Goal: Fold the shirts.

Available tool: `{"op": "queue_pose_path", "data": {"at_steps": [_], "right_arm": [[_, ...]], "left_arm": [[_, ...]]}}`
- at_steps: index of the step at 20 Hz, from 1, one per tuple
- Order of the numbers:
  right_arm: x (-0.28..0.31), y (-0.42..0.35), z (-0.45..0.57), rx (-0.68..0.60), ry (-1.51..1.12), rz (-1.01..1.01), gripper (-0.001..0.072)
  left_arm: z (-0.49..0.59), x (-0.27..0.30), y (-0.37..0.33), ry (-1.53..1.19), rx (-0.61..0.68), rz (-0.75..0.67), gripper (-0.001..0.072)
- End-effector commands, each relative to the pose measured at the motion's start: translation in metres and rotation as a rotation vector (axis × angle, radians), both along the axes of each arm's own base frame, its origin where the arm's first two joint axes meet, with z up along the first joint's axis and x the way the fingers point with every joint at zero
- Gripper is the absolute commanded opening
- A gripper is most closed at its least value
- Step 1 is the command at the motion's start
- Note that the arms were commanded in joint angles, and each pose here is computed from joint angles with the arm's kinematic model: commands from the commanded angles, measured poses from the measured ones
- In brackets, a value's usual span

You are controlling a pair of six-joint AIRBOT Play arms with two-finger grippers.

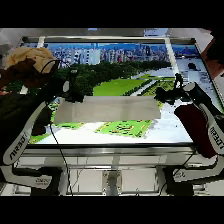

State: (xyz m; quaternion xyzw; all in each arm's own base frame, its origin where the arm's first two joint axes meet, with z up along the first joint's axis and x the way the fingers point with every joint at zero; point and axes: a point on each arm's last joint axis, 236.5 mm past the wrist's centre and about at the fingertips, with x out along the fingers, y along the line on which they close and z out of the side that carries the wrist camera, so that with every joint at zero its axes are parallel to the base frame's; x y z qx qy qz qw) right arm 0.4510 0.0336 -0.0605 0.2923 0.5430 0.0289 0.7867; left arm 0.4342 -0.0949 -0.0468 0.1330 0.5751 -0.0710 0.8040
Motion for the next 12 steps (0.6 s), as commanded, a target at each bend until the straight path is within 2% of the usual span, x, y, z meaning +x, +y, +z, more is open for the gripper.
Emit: {"op": "queue_pose_path", "data": {"at_steps": [1, 2, 3, 5, 6, 10, 11, 12], "right_arm": [[0.005, -0.002, -0.003, -0.009, -0.01, -0.012, 0.0029], [0.005, -0.002, -0.003, -0.009, -0.011, -0.011, 0.0052], [0.005, -0.003, -0.002, -0.013, -0.016, -0.005, 0.0129], [0.005, -0.008, 0.007, -0.018, -0.026, 0.009, 0.0352], [0.005, -0.013, 0.017, -0.015, -0.031, 0.01, 0.0389], [-0.009, -0.059, 0.058, -0.069, -0.031, 0.005, 0.0395], [-0.016, -0.072, 0.064, -0.086, -0.025, -0.008, 0.046], [-0.025, -0.084, 0.066, -0.089, -0.007, -0.023, 0.057]], "left_arm": [[-0.001, 0.007, -0.003, -0.023, -0.011, 0.0, 0.0119], [-0.001, 0.006, -0.002, -0.019, -0.009, 0.001, 0.0477], [-0.001, 0.005, -0.001, -0.012, -0.006, 0.003, 0.0714], [0.002, -0.001, 0.004, 0.02, 0.011, 0.012, 0.0698], [0.006, -0.004, 0.007, 0.034, 0.024, 0.016, 0.0699], [0.043, 0.014, -0.004, -0.048, -0.034, 0.036, 0.0698], [0.057, 0.027, -0.015, -0.107, -0.088, 0.047, 0.0698], [0.071, 0.041, -0.03, -0.176, -0.162, 0.05, 0.0698]]}}
